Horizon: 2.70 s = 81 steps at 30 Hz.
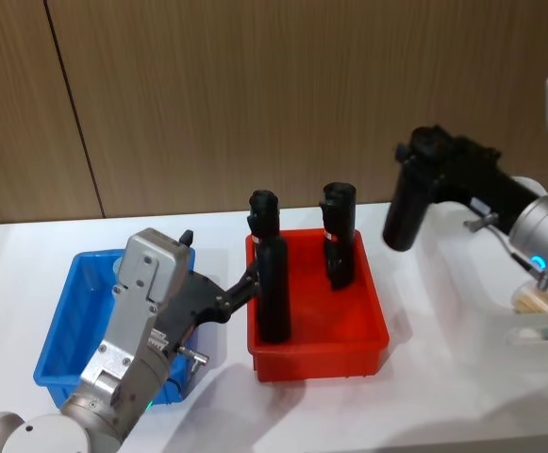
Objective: Pick the cotton swabs from the blue box and place them into the white box.
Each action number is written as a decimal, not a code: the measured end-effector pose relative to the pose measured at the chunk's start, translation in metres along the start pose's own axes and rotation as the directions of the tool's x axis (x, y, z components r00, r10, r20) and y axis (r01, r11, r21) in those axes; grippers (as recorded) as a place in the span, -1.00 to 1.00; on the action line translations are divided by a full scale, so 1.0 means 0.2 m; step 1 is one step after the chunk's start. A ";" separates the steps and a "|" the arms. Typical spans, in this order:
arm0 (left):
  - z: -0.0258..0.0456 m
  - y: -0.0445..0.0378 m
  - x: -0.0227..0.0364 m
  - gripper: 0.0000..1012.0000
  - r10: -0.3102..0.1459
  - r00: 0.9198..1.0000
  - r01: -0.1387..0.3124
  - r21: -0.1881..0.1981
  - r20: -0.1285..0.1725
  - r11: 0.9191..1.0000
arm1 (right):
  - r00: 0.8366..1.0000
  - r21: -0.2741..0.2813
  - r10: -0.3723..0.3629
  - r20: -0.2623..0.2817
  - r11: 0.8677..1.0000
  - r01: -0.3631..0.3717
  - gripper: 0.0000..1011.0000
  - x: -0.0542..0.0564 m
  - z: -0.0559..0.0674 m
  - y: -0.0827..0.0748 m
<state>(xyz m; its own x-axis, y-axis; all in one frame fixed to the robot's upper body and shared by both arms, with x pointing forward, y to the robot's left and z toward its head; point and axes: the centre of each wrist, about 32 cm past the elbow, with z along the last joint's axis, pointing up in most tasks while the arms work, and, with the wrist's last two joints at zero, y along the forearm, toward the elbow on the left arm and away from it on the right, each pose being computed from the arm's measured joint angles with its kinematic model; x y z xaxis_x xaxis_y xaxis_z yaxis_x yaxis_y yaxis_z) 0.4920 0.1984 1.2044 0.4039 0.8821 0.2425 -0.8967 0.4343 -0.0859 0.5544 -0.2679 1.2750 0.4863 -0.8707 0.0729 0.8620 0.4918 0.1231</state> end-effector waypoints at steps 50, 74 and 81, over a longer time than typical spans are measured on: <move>0.000 0.000 0.000 0.98 0.000 1.000 0.000 0.000 0.000 1.000 | 0.971 -0.148 -0.231 0.066 0.960 0.239 0.93 0.32 -0.13 -0.06; 0.000 0.000 0.000 0.98 0.000 1.000 0.000 0.000 0.000 1.000 | 0.970 -0.139 -0.233 0.069 0.961 0.240 0.98 0.34 -0.13 -0.07; 0.000 0.000 0.000 0.98 0.000 1.000 0.000 0.000 0.000 1.000 | 0.970 -0.138 -0.233 0.069 0.961 0.241 0.98 0.34 -0.14 -0.08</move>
<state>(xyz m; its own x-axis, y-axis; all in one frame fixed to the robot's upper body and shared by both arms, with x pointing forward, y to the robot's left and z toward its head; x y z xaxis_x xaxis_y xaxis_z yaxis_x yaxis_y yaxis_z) 0.4920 0.1984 1.2044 0.4040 0.8820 0.2425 -0.8967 0.4343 -0.0859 0.5786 -0.3350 1.2514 0.2610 -0.9590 0.1101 0.9649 0.2625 -0.0011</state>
